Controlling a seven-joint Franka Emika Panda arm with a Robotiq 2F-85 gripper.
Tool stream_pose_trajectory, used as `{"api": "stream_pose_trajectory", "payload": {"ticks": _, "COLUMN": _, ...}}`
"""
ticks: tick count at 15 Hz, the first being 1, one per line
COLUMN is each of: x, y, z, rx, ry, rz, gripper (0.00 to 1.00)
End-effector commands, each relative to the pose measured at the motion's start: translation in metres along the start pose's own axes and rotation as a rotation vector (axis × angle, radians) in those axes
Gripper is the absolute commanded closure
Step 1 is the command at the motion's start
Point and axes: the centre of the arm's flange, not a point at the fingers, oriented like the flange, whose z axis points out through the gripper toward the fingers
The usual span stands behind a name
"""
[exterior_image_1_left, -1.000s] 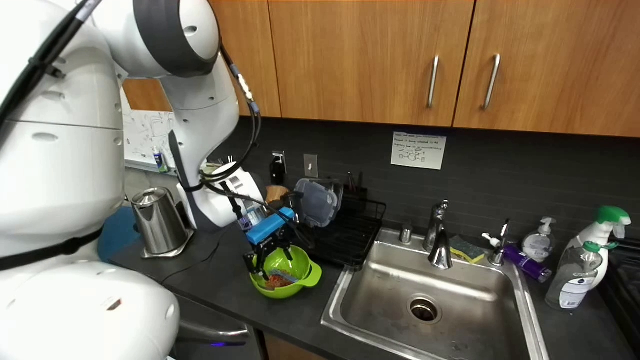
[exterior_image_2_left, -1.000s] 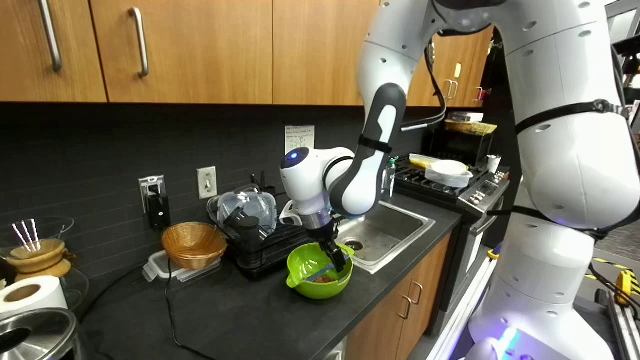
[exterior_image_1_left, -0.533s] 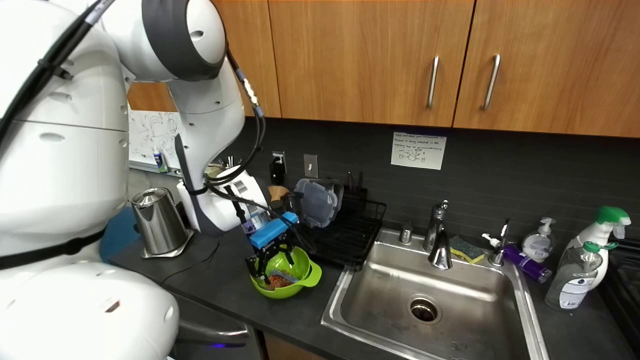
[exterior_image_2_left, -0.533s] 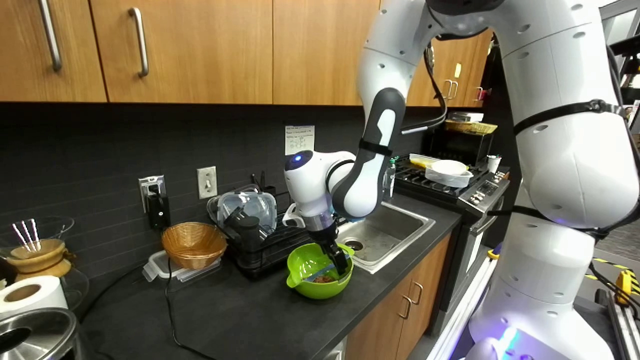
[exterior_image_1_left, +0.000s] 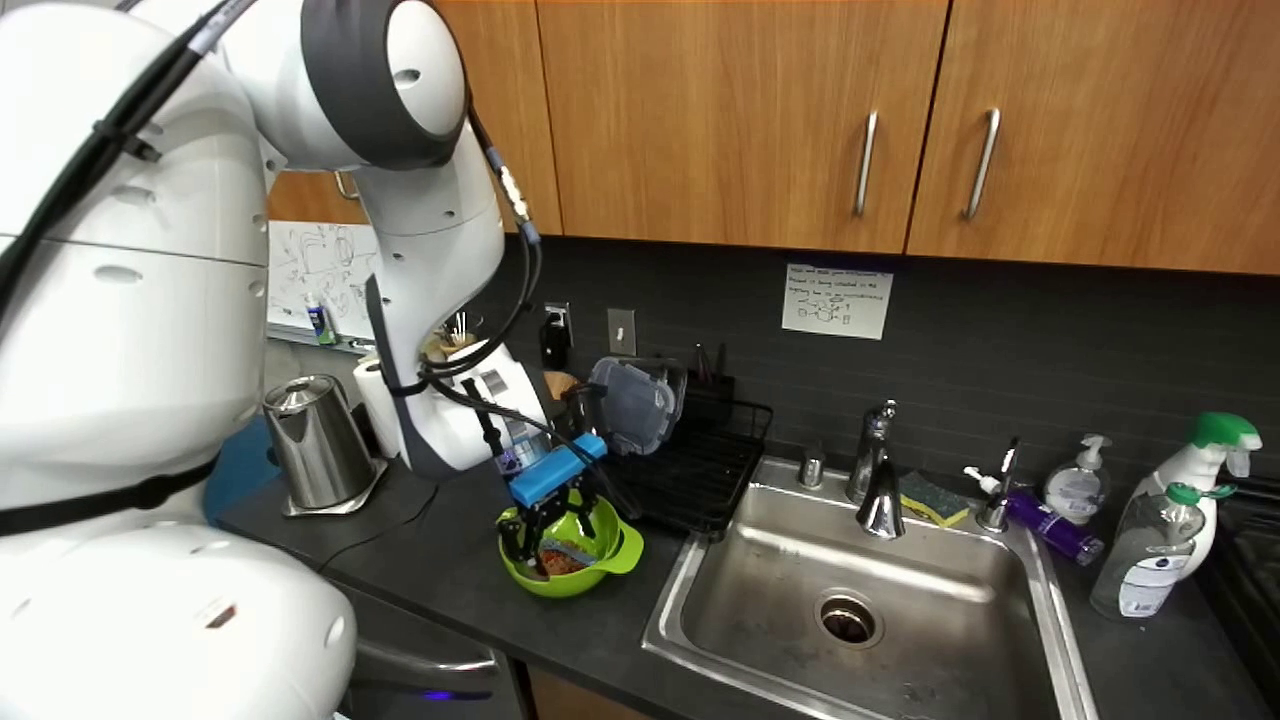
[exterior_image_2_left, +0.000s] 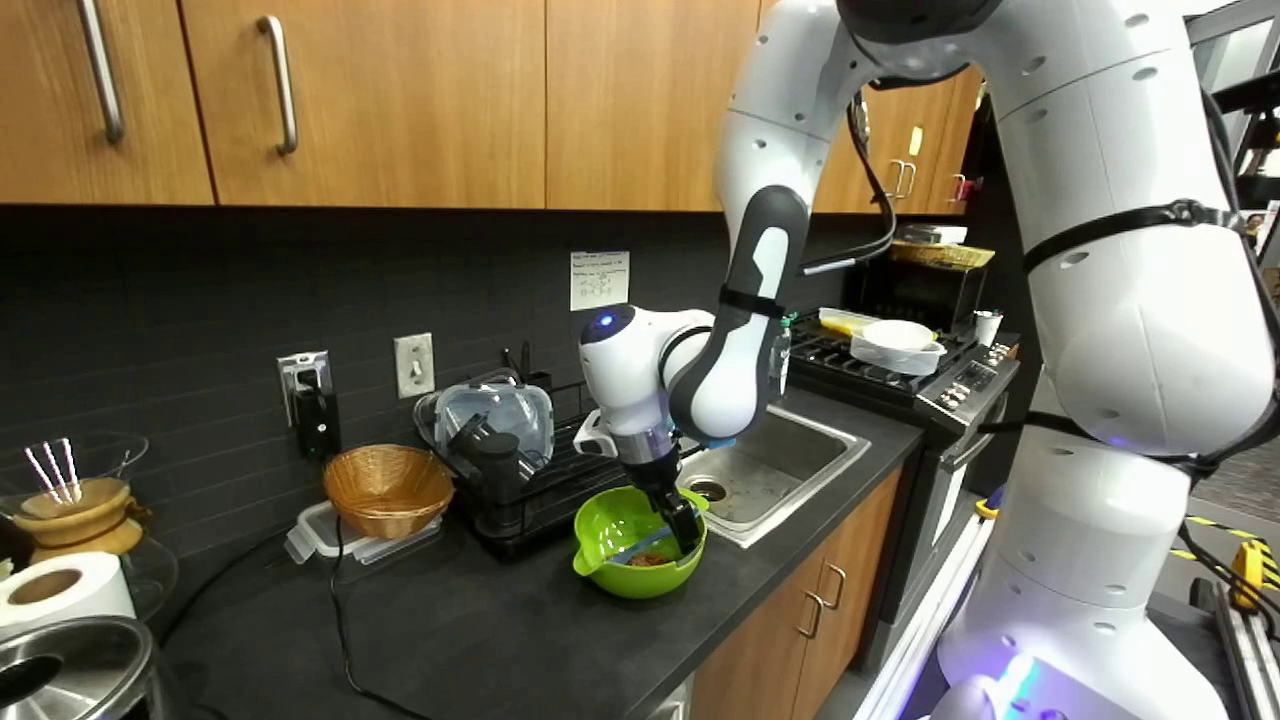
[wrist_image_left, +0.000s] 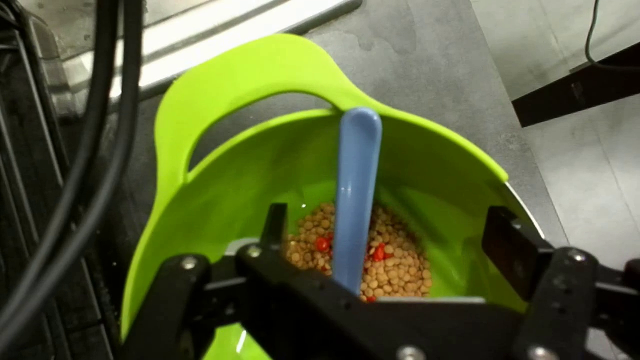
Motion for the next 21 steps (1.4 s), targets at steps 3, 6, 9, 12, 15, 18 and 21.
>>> {"api": "stream_pose_trajectory", "payload": {"ticks": 3, "x": -0.008, "y": 0.007, "z": 0.005, "rx": 0.004, "ry": 0.029, "rz": -0.003, "gripper": 0.00}}
{"api": "stream_pose_trajectory", "payload": {"ticks": 6, "x": -0.010, "y": 0.007, "z": 0.006, "rx": 0.004, "ry": 0.032, "rz": 0.001, "gripper": 0.00}}
{"api": "stream_pose_trajectory", "payload": {"ticks": 9, "x": -0.011, "y": 0.009, "z": 0.007, "rx": 0.008, "ry": 0.040, "rz": 0.003, "gripper": 0.00}}
{"api": "stream_pose_trajectory", "payload": {"ticks": 12, "x": -0.013, "y": 0.011, "z": 0.010, "rx": 0.015, "ry": 0.049, "rz": 0.004, "gripper": 0.00}}
{"api": "stream_pose_trajectory", "payload": {"ticks": 15, "x": -0.020, "y": 0.012, "z": 0.011, "rx": 0.016, "ry": 0.069, "rz": 0.006, "gripper": 0.00}}
{"api": "stream_pose_trajectory", "payload": {"ticks": 18, "x": -0.028, "y": 0.010, "z": 0.009, "rx": 0.007, "ry": 0.085, "rz": 0.025, "gripper": 0.00}}
{"api": "stream_pose_trajectory", "payload": {"ticks": 21, "x": -0.032, "y": 0.010, "z": 0.010, "rx": 0.009, "ry": 0.093, "rz": 0.037, "gripper": 0.00}}
